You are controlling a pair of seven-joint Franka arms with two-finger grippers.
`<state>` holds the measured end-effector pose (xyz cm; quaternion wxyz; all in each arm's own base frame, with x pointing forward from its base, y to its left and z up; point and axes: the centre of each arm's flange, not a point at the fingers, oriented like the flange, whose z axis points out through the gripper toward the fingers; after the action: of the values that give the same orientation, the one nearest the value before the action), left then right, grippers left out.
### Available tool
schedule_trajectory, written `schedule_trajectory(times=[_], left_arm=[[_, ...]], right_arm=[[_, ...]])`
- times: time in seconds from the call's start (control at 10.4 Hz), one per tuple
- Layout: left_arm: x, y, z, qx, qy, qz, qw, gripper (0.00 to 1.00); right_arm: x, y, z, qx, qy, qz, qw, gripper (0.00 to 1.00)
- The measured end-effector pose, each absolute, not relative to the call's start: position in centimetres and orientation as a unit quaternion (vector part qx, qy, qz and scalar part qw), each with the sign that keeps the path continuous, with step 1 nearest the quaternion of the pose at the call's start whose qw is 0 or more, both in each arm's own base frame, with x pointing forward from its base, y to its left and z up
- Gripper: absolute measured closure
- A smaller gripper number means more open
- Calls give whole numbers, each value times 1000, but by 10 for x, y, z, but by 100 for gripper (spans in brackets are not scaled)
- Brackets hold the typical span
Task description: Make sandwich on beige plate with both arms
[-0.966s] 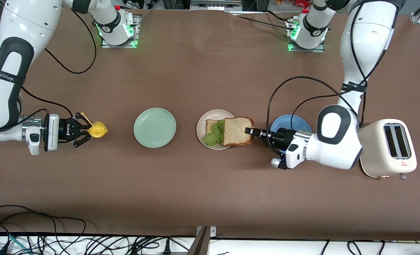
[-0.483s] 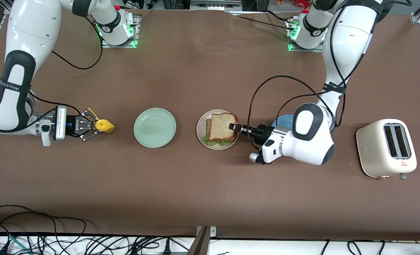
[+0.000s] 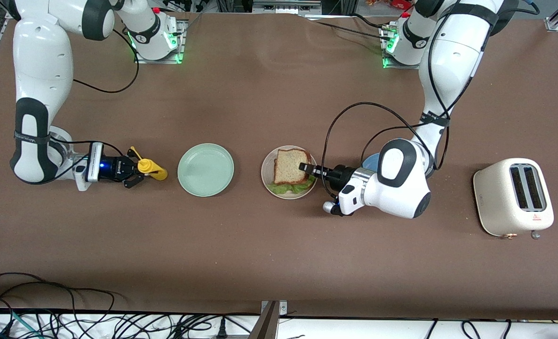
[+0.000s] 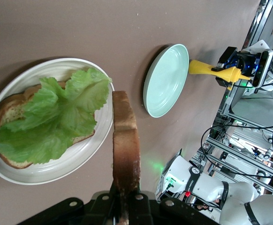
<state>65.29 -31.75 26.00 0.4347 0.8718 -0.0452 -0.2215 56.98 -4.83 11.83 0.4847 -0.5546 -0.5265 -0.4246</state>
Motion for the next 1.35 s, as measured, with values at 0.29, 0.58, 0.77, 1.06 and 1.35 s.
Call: schedule_trajectory(times=[0.29, 0.58, 0.77, 1.06, 1.35], left_arm=[[650, -323, 246, 873, -41, -224, 431, 91], [649, -323, 231, 873, -35, -230, 428, 91], [646, -325, 220, 873, -33, -237, 426, 90], [644, -323, 206, 872, -28, -244, 423, 55], [646, -318, 198, 874, -21, -243, 420, 28]], right_arm=[[568, -44, 118, -542, -527, -431, 493, 91], [566, -42, 113, -536, -526, -436, 496, 52], [566, -44, 113, -536, -525, -439, 494, 24], [567, -86, 118, -551, -518, -454, 471, 0], [558, -134, 120, -573, -529, -433, 452, 0]])
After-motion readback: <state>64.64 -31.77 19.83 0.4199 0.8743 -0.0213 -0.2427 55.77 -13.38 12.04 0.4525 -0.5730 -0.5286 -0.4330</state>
